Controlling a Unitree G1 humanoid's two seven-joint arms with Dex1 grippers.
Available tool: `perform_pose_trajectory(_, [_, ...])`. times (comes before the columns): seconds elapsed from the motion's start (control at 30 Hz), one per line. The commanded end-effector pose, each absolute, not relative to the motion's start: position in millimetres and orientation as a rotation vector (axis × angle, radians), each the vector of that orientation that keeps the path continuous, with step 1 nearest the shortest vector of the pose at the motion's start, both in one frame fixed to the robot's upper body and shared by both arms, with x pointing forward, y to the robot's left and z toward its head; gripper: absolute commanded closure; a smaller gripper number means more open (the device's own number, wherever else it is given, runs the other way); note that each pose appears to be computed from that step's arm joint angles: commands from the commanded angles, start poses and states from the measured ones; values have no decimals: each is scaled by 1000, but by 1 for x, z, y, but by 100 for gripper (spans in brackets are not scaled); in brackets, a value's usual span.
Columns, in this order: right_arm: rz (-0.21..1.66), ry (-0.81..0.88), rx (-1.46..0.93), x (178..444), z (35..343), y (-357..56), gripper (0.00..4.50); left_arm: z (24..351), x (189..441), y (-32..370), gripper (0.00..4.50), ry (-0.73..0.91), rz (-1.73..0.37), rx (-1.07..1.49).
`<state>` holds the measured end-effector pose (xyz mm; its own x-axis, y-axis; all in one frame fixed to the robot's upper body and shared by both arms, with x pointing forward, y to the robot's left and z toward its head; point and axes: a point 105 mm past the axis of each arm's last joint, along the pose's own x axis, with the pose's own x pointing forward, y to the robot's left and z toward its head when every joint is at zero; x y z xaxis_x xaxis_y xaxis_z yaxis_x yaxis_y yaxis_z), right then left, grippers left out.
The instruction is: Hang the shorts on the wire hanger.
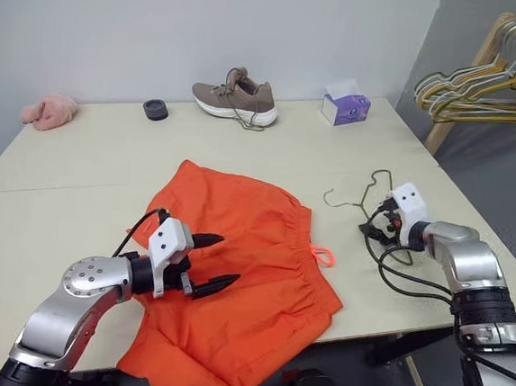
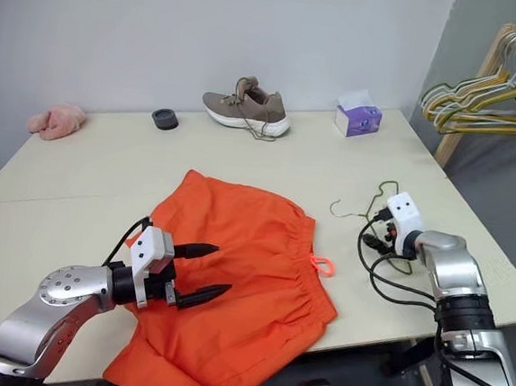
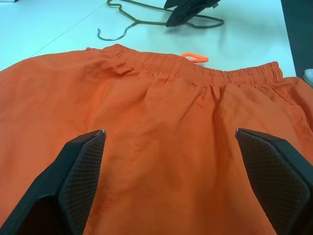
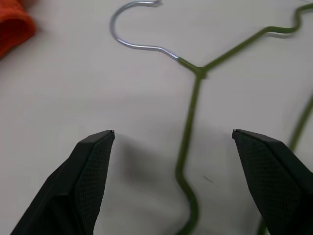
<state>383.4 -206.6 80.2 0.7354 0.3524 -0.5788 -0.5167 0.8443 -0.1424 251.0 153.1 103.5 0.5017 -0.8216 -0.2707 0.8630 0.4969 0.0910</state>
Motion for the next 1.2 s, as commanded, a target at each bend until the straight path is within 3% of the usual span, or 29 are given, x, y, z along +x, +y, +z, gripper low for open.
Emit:
perform_pose_trajectory(0.03, [470, 583, -321, 393, 84, -207, 39, 110, 250, 148, 0, 166, -1038, 245])
perform_pose_trajectory(0.13, [458, 673, -308, 391, 69, -217, 39, 110, 249, 149, 0, 167, -1036, 244])
perform_pose_trajectory(0.23, [439, 748, -304, 389, 55, -226, 96, 110, 249, 149, 0, 169, -1035, 244])
perform_pose_trajectory(0.47, [423, 874, -378, 375, 20, -234, 332, 111, 250, 148, 0, 165, -1036, 245])
perform_pose_trajectory(0.6, [383, 827, -394, 382, 23, -234, 446, 111, 250, 148, 0, 166, -1034, 245])
perform_pose_trajectory(0.9, [424, 561, -467, 410, 84, -214, 446, 112, 254, 149, 0, 157, -1012, 245])
perform_pose_trajectory(0.97, [460, 462, -472, 415, 117, -205, 446, 114, 259, 152, 0, 149, -980, 238])
perform_pose_trajectory(1.1, [523, 373, -464, 410, 152, -196, 446, 120, 272, 160, 0, 123, -905, 213])
perform_pose_trajectory(1.2, [573, 353, -477, 402, 162, -193, 446, 126, 282, 166, 0, 86, -847, 215])
